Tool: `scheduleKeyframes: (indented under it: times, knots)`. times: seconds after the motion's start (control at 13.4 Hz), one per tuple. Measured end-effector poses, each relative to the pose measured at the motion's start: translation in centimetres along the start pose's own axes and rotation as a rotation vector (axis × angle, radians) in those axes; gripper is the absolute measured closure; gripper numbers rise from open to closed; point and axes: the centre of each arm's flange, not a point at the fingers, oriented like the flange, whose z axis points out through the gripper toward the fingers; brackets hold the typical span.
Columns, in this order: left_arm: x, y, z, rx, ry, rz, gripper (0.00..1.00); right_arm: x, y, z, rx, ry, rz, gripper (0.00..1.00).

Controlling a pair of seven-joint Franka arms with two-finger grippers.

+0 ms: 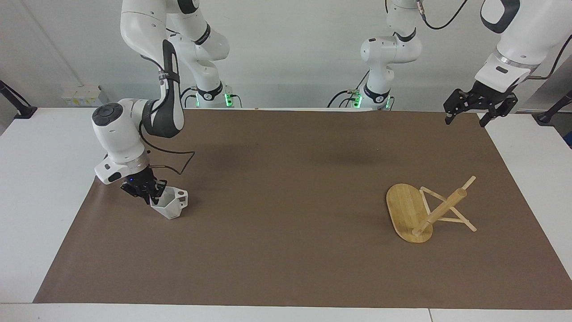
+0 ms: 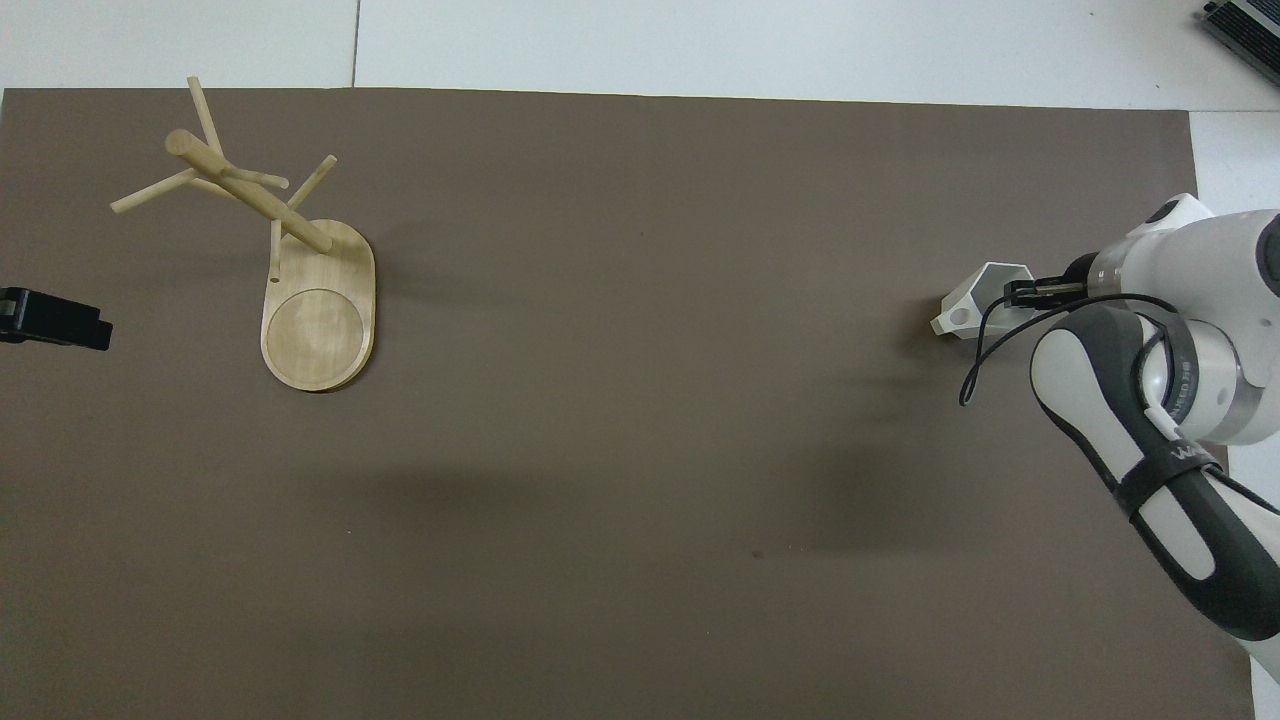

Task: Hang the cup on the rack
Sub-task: 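Lift the cup with the right gripper while the left gripper approaches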

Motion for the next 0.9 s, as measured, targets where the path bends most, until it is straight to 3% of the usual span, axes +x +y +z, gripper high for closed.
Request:
scheduleKeyframes:
  times: [0.15,0.6,0.9]
  knots:
    - [0.0,0.1,0.0,0.0,0.0,0.001,0.0,0.0,0.0,0.0,0.001,0.0,0.001,0.92]
    - [0.0,0.3,0.1,0.0,-0.003,0.005,0.0,0.1,-0.3,-0.1,0.003,0.0,-0.002,0.92]
    - [-0.1,-0.6,0.1,-0.001,-0.006,-0.011,0.0,1.9,-1.5,-3.1,0.017,-0.028,-0.024,0.92]
